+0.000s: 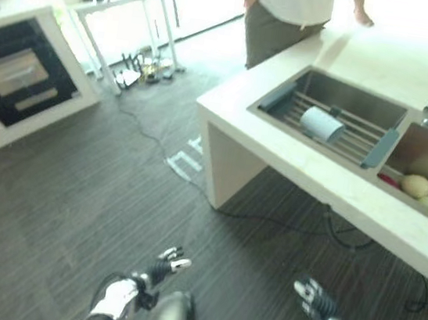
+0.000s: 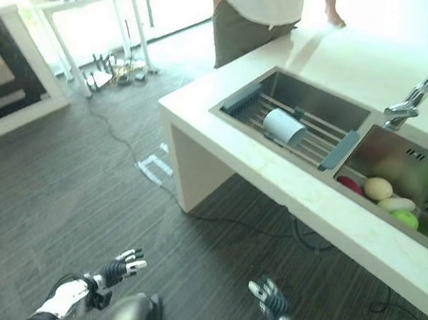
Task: Place the dishes in the dishwasher.
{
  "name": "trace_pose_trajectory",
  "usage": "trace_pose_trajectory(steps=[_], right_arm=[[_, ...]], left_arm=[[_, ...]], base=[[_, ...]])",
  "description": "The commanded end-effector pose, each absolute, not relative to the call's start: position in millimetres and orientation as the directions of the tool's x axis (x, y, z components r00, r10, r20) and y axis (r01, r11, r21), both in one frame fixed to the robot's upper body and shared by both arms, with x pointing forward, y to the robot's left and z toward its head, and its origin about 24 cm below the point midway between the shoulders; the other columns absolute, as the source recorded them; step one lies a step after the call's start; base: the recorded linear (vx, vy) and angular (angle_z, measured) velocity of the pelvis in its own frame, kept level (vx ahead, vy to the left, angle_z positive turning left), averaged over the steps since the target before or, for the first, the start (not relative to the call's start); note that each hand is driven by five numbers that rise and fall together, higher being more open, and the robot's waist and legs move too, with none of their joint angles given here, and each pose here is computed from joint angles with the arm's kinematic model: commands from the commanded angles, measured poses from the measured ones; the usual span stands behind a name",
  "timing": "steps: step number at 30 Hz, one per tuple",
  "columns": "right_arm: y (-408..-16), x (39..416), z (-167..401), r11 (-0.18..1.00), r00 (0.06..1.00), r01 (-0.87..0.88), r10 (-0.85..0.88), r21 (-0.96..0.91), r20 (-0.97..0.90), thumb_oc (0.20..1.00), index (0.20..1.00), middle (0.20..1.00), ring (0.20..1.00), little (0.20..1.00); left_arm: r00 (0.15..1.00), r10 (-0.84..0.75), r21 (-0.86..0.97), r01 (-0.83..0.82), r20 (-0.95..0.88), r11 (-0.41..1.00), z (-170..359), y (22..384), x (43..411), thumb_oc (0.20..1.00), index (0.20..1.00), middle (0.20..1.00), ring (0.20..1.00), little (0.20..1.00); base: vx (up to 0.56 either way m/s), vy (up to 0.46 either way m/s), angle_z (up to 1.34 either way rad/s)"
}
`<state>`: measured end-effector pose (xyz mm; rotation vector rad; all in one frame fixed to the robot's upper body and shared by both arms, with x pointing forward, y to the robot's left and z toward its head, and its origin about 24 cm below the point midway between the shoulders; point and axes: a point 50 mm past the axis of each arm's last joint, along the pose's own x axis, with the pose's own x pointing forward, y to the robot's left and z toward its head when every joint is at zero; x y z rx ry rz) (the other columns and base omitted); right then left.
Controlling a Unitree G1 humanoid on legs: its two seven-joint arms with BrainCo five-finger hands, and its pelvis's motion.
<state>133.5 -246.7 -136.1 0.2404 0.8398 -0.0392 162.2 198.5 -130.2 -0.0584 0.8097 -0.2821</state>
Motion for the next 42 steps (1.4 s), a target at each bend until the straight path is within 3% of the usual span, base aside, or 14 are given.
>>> trace_pose_trajectory(steps=[1, 17, 24, 34, 42], right_arm=[[-265.9, 149.2, -121.0, 0.982, 0.727, 0.090, 0.050, 0.167, -0.685, 1.000, 1.000, 1.000, 1.000, 1.000], [-268.0, 142.3, -127.1, 0.954, 0.705, 0.264, -0.089, 0.144, -0.703, 1.000, 1.000, 1.000, 1.000, 1.000], [-261.7, 149.0, -129.4, 0.957, 0.675, 0.258, -0.080, 0.133, -0.734, 1.000, 1.000, 1.000, 1.000, 1.000], [-268.7, 121.3, -139.2, 0.973, 0.568, 0.221, -0.076, 0.063, -0.820, 1.000, 1.000, 1.000, 1.000, 1.000], [-274.5, 107.6, -142.6, 0.946, 0.513, 0.309, -0.083, 0.094, -0.854, 1.000, 1.000, 1.000, 1.000, 1.000]], left_arm=[[0.691, -0.358, -0.130, 0.360, -0.628, 0.924, -119.4, 177.6, 180.4, 1.000, 1.000, 1.000, 1.000, 1.000], [0.721, -0.306, -0.112, 0.305, -0.622, 0.946, -115.4, 182.0, 196.7, 1.000, 1.000, 1.000, 1.000, 1.000], [0.741, -0.199, -0.097, 0.180, -0.641, 0.979, -118.5, 200.5, 188.7, 1.000, 1.000, 1.000, 1.000, 1.000], [0.681, -0.101, -0.137, 0.001, -0.725, 0.991, -137.1, 202.0, 157.7, 1.000, 1.000, 1.000, 1.000, 1.000], [0.574, -0.039, -0.121, -0.104, -0.818, 0.987, -149.2, 214.7, 132.1, 1.000, 1.000, 1.000, 1.000, 1.000]], base=[[0.27, 0.218, -0.75], [0.15, 0.226, -0.74], [0.11, -0.215, -1.09], [0.13, -0.400, -0.17], [0.10, 0.090, -0.16]])
